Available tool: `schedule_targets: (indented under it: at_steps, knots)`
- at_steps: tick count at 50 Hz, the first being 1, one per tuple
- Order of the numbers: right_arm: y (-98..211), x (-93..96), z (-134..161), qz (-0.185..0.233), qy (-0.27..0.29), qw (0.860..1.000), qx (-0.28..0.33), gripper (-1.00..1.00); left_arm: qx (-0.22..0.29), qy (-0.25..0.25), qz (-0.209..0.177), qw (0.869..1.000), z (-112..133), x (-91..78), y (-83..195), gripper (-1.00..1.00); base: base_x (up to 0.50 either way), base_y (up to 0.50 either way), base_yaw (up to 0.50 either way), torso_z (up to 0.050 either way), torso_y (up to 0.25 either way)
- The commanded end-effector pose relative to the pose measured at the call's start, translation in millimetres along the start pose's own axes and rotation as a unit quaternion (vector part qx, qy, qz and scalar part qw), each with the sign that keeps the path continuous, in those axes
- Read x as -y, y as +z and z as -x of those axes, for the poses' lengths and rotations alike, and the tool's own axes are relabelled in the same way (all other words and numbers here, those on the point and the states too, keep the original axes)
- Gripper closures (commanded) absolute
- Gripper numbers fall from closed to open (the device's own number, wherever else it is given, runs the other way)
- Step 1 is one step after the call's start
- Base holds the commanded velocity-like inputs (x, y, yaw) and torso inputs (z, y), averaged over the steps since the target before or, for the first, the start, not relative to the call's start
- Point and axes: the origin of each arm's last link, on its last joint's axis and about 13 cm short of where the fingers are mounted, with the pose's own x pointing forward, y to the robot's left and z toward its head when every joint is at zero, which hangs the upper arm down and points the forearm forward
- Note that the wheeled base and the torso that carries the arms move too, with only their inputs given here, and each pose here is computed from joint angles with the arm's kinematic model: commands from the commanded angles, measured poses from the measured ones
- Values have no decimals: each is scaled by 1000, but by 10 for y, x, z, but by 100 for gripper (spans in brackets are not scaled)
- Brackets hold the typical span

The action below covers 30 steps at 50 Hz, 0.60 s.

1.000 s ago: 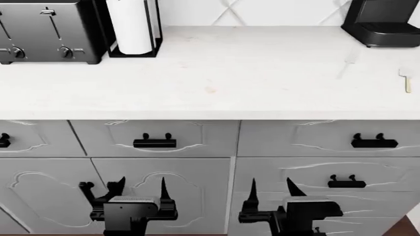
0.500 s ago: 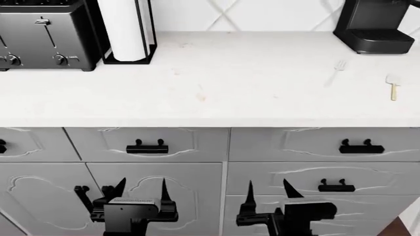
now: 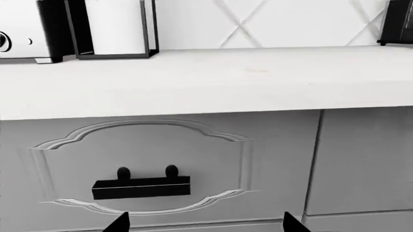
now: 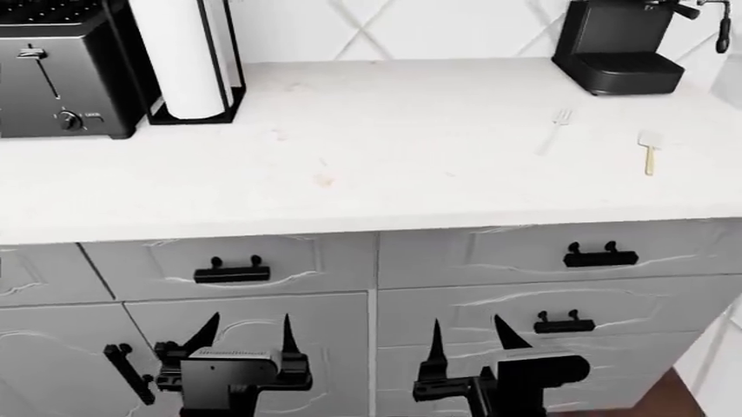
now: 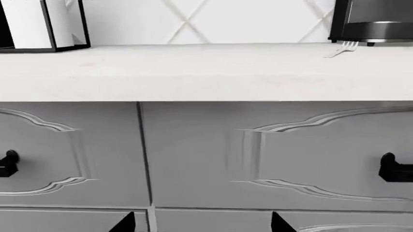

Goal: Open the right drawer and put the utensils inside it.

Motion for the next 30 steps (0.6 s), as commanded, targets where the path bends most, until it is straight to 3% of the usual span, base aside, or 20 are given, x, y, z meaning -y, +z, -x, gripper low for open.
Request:
schedule_targets:
  at_steps: [1,30]
  knots:
    - [-15,6,-1,-3,-2,1000,1,-100,-1,2,0,1000,3,-4,-6,-100,0,0,-500,50,0]
    - [-35,8,-10,-6,-12,1000,-5,-100,-3,3,-4,1000,6,-4,-30,-100,0,0,-500,50,0]
